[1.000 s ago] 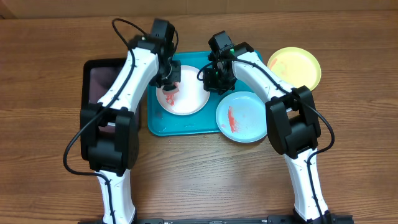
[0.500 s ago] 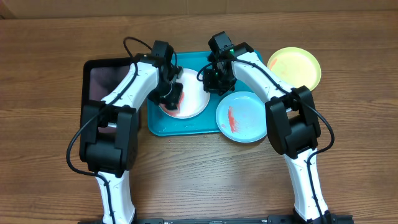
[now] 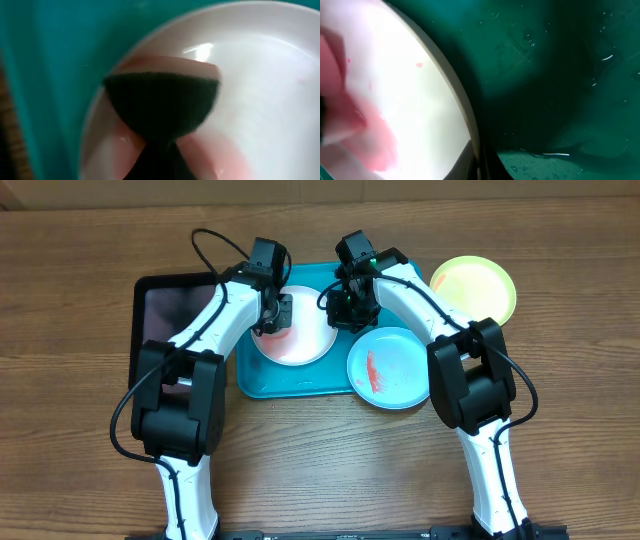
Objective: Clean dirty plates on tray and stack at the side
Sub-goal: 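Scrub the white plate with the sponge in the left gripper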
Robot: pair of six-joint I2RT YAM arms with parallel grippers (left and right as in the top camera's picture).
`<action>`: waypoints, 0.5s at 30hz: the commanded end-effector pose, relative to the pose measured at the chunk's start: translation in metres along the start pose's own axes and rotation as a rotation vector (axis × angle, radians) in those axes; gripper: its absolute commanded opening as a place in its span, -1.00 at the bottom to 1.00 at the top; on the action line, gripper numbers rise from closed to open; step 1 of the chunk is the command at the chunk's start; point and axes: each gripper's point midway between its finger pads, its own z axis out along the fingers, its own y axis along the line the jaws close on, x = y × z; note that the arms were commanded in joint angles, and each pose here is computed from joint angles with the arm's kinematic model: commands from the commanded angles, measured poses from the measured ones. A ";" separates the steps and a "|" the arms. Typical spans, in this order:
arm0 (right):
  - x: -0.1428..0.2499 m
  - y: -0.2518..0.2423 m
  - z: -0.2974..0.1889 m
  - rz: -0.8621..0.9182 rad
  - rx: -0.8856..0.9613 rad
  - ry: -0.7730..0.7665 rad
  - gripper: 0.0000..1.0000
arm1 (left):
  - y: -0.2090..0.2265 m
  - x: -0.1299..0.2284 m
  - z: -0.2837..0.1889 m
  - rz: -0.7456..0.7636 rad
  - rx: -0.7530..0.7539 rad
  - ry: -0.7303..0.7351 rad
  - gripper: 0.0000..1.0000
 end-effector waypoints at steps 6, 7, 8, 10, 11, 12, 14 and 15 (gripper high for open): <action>0.005 -0.002 -0.002 0.003 0.014 0.008 -0.92 | -0.040 0.076 -0.014 0.122 0.293 0.326 -0.92; 0.005 -0.002 -0.002 0.003 0.013 0.010 -0.92 | -0.052 0.082 -0.020 0.173 0.375 0.342 -0.92; 0.005 -0.001 -0.002 0.003 0.009 0.012 -0.92 | -0.061 0.084 -0.024 0.206 0.428 0.341 -0.92; 0.006 -0.001 -0.002 0.005 0.005 0.017 -0.92 | -0.067 0.076 -0.023 0.218 0.448 0.303 -0.92; 0.007 -0.001 -0.002 0.006 0.006 0.019 -0.92 | -0.070 0.068 -0.020 0.215 0.446 0.271 -0.92; 0.008 -0.002 -0.003 0.007 0.007 0.022 -0.92 | -0.071 0.060 -0.018 0.204 0.441 0.238 -0.92; 0.010 -0.002 -0.002 0.008 0.012 0.030 -0.92 | -0.068 0.038 -0.011 0.152 0.394 0.153 -0.92; 0.010 -0.002 -0.002 0.008 0.012 0.032 -0.92 | -0.062 0.028 -0.008 0.124 0.351 0.116 -0.92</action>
